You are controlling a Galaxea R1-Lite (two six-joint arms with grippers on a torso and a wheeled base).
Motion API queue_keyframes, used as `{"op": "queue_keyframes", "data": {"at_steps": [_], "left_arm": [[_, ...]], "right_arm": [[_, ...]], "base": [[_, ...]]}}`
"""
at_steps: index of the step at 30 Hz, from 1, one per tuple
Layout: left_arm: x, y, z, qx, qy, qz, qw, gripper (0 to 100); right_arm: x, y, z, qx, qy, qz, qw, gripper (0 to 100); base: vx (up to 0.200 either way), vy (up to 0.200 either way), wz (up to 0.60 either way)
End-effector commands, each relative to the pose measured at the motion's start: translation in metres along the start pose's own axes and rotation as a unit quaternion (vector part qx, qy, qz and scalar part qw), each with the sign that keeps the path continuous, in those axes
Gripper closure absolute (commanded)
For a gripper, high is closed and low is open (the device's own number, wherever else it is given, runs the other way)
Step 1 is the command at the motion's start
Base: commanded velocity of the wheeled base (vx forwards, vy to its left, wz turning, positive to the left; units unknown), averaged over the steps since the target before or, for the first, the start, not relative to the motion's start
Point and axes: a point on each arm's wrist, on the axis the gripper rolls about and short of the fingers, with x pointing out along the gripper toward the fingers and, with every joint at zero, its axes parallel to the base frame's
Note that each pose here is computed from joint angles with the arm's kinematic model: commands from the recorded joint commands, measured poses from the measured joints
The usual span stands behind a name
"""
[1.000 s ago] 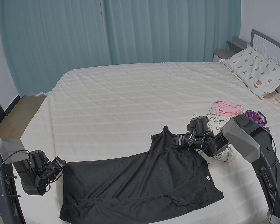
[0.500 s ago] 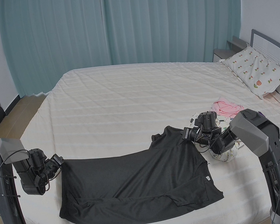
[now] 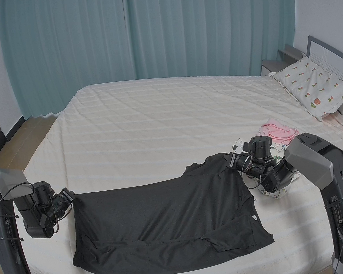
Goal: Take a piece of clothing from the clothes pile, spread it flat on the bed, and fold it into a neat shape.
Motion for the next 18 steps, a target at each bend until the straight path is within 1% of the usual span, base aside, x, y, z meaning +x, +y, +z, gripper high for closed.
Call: {"op": "queue_keyframes", "data": {"at_steps": [1,5,7,13,18], "left_arm": [[-0.003,0.003,0.009,-0.002,-0.013,0.002,0.9999,100],[-0.004,0.003,0.010,-0.002,-0.013,0.002,0.9999,100],[-0.005,0.002,0.010,-0.002,-0.014,0.001,0.9999,100],[-0.004,0.001,0.012,0.010,-0.018,-0.001,0.9998,100],[-0.005,0.005,0.015,0.010,-0.020,0.001,0.9997,100]], "right_arm": [[0.002,0.004,-0.021,-0.006,0.017,0.004,0.9998,100],[0.004,0.001,-0.026,-0.009,0.023,0.000,0.9997,100],[0.004,-0.001,-0.024,-0.016,0.020,-0.002,0.9997,100],[0.001,-0.002,-0.018,-0.014,0.013,-0.002,0.9998,100],[-0.008,-0.004,-0.011,-0.013,0.010,-0.004,0.9999,100]], "base": [[0.000,0.000,0.00],[0.000,0.000,0.00],[0.000,0.000,0.00],[0.000,0.000,0.00],[0.000,0.000,0.00]]}}
